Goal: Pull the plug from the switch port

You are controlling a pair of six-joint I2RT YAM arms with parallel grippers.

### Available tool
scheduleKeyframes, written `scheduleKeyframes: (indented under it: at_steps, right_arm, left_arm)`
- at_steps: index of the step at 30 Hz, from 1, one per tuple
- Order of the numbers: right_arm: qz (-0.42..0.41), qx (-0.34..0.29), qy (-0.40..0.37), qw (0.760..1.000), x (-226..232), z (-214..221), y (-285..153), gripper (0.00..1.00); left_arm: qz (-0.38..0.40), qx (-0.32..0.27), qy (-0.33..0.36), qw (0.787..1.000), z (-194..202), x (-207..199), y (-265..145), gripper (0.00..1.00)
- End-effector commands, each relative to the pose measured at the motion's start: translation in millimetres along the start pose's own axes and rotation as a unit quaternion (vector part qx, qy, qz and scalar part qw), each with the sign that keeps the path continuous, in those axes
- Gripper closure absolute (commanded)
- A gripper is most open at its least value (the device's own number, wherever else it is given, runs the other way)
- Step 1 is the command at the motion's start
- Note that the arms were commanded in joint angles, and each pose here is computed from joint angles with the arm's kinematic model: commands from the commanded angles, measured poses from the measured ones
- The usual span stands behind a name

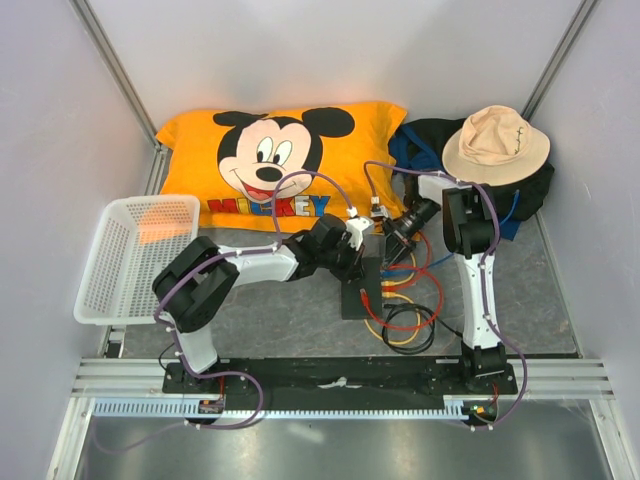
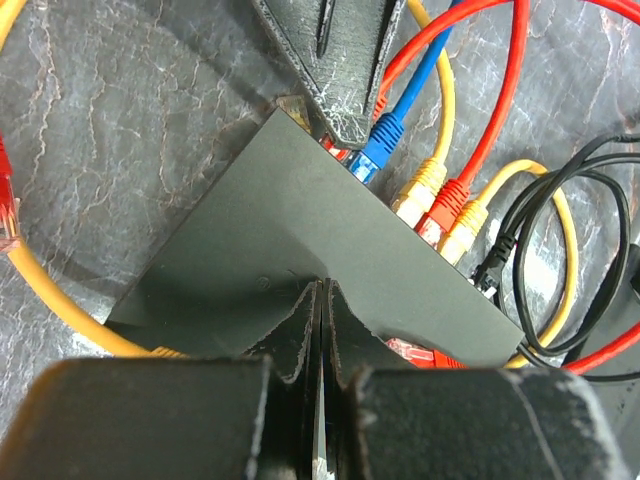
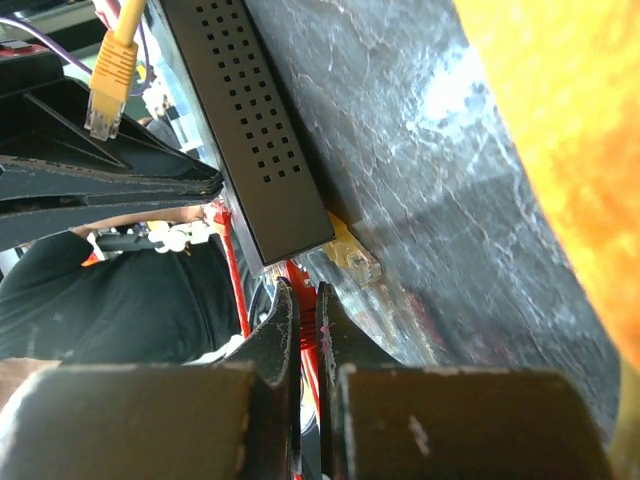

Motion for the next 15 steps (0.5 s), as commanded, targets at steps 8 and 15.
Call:
scheduleKeyframes:
  at_steps: [8, 15]
  right_arm:
    - [0.187, 0.067, 0.01, 0.98, -87, 34, -41, 1.0]
    - [0.197, 0.067, 0.035, 0.978, -97, 53, -42, 1.0]
  left_arm:
    - [-0.135, 0.212, -0.01, 0.968, 121, 46, -7, 0.98]
    - [-0.131, 0.223, -0.008, 0.966, 126, 44, -7, 0.98]
Point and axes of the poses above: each gripper's point midway between its finger pads, its own y axis out along the fingers, its own x axis along the line the jaws close on, z = x × y, the point moved 5 cm from there along -y, back along the fingers, and after that the axes turned 5 degrees about y, right-handed, at the moved point
